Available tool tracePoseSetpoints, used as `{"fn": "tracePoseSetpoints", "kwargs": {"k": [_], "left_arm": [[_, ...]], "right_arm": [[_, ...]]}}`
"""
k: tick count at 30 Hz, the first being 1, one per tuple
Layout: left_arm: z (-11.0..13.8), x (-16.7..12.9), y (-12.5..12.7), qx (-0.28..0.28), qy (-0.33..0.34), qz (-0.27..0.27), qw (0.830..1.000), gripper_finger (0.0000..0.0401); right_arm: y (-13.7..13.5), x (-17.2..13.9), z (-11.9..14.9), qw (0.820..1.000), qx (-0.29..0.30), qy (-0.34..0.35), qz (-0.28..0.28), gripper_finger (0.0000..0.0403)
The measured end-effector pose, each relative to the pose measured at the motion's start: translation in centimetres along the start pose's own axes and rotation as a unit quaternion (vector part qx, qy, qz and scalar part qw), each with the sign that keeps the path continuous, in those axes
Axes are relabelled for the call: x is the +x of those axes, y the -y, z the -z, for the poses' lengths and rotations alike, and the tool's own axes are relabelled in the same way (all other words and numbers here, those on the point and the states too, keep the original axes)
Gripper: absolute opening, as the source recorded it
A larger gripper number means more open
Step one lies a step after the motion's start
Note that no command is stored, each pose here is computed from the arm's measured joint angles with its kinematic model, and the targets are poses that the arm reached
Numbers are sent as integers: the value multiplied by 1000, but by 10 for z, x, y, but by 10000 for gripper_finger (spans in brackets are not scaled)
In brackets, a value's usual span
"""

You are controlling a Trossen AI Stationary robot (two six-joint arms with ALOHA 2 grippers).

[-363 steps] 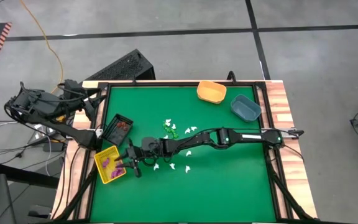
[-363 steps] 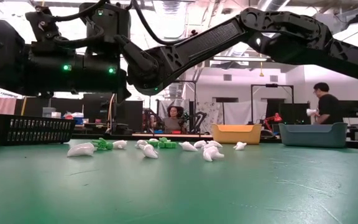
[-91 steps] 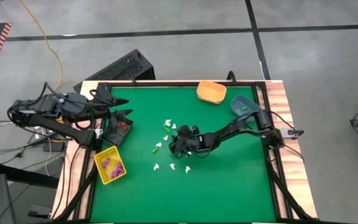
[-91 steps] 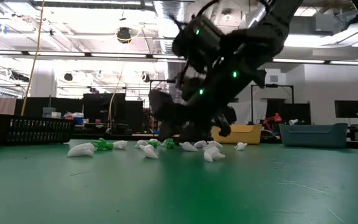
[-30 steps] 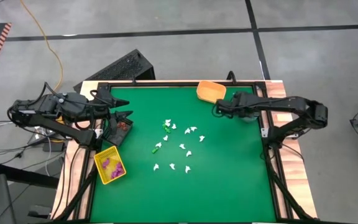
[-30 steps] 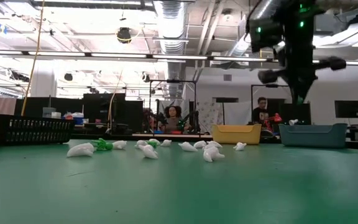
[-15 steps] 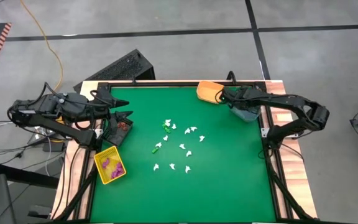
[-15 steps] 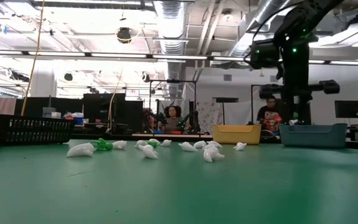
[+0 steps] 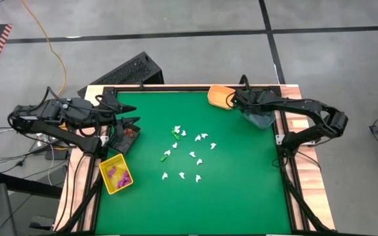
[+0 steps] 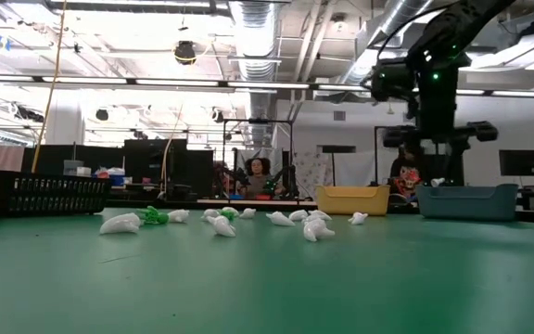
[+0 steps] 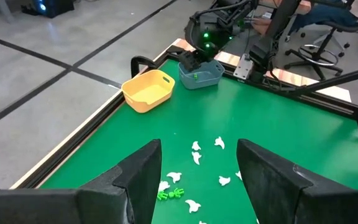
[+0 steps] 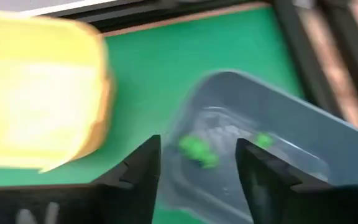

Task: Sort Halloween decoration
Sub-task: Put the green skeleton toy into the gray bin

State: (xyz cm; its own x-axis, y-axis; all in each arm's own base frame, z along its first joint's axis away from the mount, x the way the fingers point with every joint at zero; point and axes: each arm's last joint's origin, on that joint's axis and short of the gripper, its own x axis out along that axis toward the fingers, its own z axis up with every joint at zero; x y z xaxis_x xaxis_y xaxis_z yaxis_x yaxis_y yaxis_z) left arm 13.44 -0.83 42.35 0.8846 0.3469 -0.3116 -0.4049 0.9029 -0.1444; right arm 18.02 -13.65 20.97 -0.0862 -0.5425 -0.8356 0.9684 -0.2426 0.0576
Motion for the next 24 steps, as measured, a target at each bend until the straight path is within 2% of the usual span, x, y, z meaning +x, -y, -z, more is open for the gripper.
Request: {"fn": "tracePoseSetpoints", "kwargs": {"k": [4,8,10,14,16,18,24], "left_arm": [[0,0,0,0,0,0,1000,199],[0,0,0,-2,0,0,1000,199],[0,0,0,-3,0,0,1000,199],[0,0,0,-3,0,0,1000,199],[0,0,0,-3,0,0,1000,199],[0,0,0,-4,1,0,1000,199],[0,0,0,-4,1,0,1000,199]], "right_arm": [[-18,-8,6,994,-66,12,-80,225],[-42,-25,18,973,-115,45,-194,227],[-55,-40,27,951,-146,75,-261,226],[-79,-75,53,881,-228,147,-388,225],[-87,-87,69,854,-245,167,-426,225],[-95,-92,87,837,-257,182,-447,225],[-123,-85,141,805,-306,191,-470,225]]}}
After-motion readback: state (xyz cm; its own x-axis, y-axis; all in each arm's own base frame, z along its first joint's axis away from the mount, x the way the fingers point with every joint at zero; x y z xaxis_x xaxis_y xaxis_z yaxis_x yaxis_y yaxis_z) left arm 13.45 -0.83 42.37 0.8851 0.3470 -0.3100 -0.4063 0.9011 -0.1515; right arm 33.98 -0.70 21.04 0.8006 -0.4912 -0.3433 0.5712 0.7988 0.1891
